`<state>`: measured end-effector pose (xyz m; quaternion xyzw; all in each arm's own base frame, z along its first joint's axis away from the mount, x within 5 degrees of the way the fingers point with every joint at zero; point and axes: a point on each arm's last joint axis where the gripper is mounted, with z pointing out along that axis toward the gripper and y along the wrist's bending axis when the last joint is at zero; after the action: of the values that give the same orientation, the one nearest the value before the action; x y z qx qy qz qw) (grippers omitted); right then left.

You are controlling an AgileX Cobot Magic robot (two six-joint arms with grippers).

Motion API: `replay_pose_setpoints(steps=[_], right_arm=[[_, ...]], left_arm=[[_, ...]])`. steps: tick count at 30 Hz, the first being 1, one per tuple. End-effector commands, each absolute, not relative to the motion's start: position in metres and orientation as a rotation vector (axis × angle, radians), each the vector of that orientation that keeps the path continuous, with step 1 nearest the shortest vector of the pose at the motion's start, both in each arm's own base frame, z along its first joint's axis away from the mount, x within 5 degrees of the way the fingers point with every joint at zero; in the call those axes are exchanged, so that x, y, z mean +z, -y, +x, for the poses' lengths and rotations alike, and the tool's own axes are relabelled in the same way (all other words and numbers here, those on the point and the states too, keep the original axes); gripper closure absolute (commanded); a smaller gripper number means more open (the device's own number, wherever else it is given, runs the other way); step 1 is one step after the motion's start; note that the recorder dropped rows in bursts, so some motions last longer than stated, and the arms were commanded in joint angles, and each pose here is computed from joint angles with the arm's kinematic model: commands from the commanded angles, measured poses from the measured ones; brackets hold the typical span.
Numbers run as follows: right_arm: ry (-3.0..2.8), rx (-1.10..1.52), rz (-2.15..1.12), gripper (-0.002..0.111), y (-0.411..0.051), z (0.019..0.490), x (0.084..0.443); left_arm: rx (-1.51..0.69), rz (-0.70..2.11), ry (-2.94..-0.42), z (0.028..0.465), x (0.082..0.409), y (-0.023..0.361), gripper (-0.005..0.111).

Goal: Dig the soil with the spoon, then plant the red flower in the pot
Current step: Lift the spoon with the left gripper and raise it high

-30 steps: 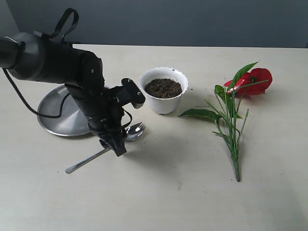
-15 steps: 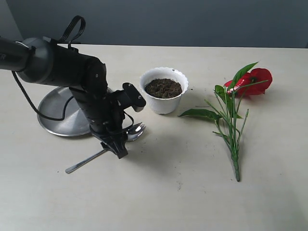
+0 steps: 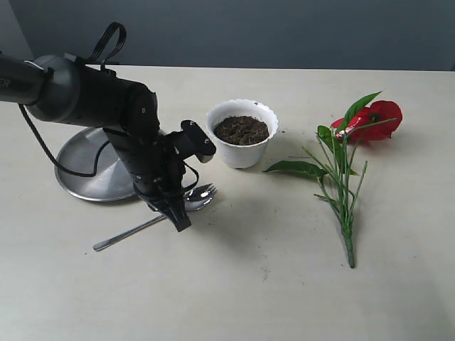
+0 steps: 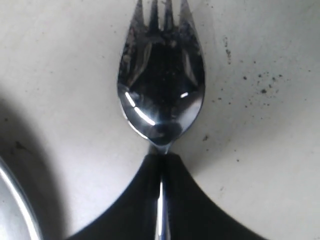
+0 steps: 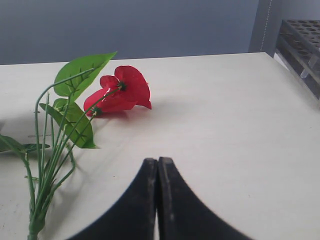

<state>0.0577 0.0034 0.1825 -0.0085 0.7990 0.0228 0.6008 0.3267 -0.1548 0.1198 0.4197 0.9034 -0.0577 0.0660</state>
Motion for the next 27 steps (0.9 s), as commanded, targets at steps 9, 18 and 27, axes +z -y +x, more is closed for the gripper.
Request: replay_pose_setpoints(steps=[9,18,27], right_arm=[[-1.843,0.045,-0.019,0.109,-0.003,0.058,0.183],[-1.843,0.045,-0.019,0.109,-0.003,0.058,0.183],[-1.843,0.045,-0.019,0.109,-0.003,0.058,0.183]], left_arm=[[-0.235,1.23,-2.837,0.315,0.115,0.156,0.106],[-0.257,1.008,-2.742,0.316,0.166,0.157,0.106],[-0.277,0.84,-2.558,0.308,0.23,0.153,0.106]])
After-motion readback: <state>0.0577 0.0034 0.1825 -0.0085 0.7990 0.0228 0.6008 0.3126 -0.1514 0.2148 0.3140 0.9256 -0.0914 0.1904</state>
